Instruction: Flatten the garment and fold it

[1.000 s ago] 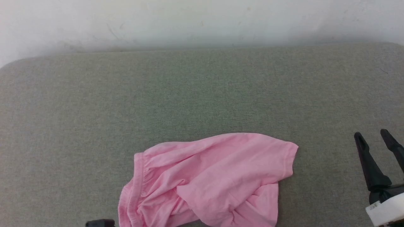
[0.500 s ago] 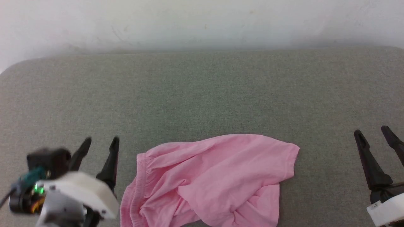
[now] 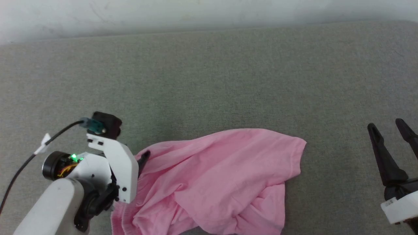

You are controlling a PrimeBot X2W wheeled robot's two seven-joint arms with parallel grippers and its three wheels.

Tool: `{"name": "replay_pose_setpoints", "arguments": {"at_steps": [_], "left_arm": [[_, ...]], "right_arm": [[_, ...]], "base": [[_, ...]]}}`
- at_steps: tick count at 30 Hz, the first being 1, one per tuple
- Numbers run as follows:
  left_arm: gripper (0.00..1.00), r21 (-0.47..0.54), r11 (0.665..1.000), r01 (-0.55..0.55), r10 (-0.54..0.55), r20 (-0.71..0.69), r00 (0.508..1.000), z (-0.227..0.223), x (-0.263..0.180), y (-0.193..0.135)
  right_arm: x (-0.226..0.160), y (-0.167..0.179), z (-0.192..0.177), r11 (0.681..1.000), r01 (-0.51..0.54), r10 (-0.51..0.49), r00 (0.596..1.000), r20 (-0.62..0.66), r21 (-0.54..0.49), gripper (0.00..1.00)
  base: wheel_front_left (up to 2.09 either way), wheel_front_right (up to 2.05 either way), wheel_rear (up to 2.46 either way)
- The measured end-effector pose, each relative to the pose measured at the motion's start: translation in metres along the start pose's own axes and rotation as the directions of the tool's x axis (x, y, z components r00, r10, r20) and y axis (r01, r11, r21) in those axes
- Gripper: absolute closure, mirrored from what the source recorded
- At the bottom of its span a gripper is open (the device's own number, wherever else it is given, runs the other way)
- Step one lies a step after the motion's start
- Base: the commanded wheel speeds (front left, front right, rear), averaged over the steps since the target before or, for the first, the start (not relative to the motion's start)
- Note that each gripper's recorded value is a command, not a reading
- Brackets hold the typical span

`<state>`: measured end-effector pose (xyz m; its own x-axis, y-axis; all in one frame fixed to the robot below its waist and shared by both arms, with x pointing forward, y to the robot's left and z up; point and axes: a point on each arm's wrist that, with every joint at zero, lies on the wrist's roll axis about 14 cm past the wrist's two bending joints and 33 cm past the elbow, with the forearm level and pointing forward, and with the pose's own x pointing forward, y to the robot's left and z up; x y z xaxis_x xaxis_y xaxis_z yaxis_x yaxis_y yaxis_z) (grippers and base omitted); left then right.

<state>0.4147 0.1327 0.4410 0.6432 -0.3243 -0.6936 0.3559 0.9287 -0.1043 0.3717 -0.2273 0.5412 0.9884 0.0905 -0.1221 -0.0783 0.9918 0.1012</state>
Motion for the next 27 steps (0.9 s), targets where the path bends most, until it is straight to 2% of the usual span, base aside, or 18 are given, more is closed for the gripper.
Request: {"name": "replay_pose_setpoints", "arguments": {"at_steps": [6,12,13,14,15,16,21,27], "left_arm": [[0.00,0.039,0.999,0.035,-0.027,-0.190,0.981,-0.032,0.023,-0.002],[0.00,0.131,0.989,0.064,-0.023,-0.295,0.955,-0.045,0.033,-0.004],[0.36,0.140,0.988,0.065,-0.020,-0.305,0.952,-0.045,0.033,-0.005],[0.63,0.150,0.986,0.068,-0.017,-0.315,0.949,-0.046,0.032,-0.006],[0.87,0.154,0.985,0.072,-0.019,-0.324,0.946,-0.048,0.032,-0.007],[1.00,0.150,0.986,0.076,-0.024,-0.324,0.946,-0.048,0.031,-0.010],[1.00,0.082,0.994,0.068,-0.043,-0.277,0.960,-0.048,0.033,-0.017],[1.00,0.032,0.999,0.018,-0.014,-0.098,0.995,-0.026,0.031,-0.012]], "right_arm": [[0.006,-0.008,-0.012,1.000,0.023,-0.023,0.999,-0.025,0.008,0.00],[0.008,-0.011,-0.018,0.999,0.031,-0.030,0.999,-0.041,0.012,0.00],[0.008,-0.012,-0.017,0.999,0.032,-0.031,0.999,-0.038,0.011,0.00],[0.008,-0.012,-0.016,0.999,0.032,-0.032,0.999,-0.034,0.010,0.00],[0.008,-0.012,-0.015,0.999,0.032,-0.032,0.999,-0.031,0.009,0.00],[0.008,-0.012,-0.014,0.999,0.032,-0.031,0.999,-0.028,0.009,0.00],[0.008,-0.010,-0.010,1.000,0.023,-0.023,1.000,-0.017,0.008,0.00],[0.014,-0.006,-0.016,1.000,-0.016,0.017,0.998,-0.062,0.017,0.00]], "base": [[0.00,0.00,0.00],[0.00,0.00,0.00],[0.00,0.00,0.00],[0.00,0.00,0.00],[0.00,0.00,0.00],[0.00,0.00,0.00],[0.00,0.00,0.00],[0.00,0.00,0.00]]}}
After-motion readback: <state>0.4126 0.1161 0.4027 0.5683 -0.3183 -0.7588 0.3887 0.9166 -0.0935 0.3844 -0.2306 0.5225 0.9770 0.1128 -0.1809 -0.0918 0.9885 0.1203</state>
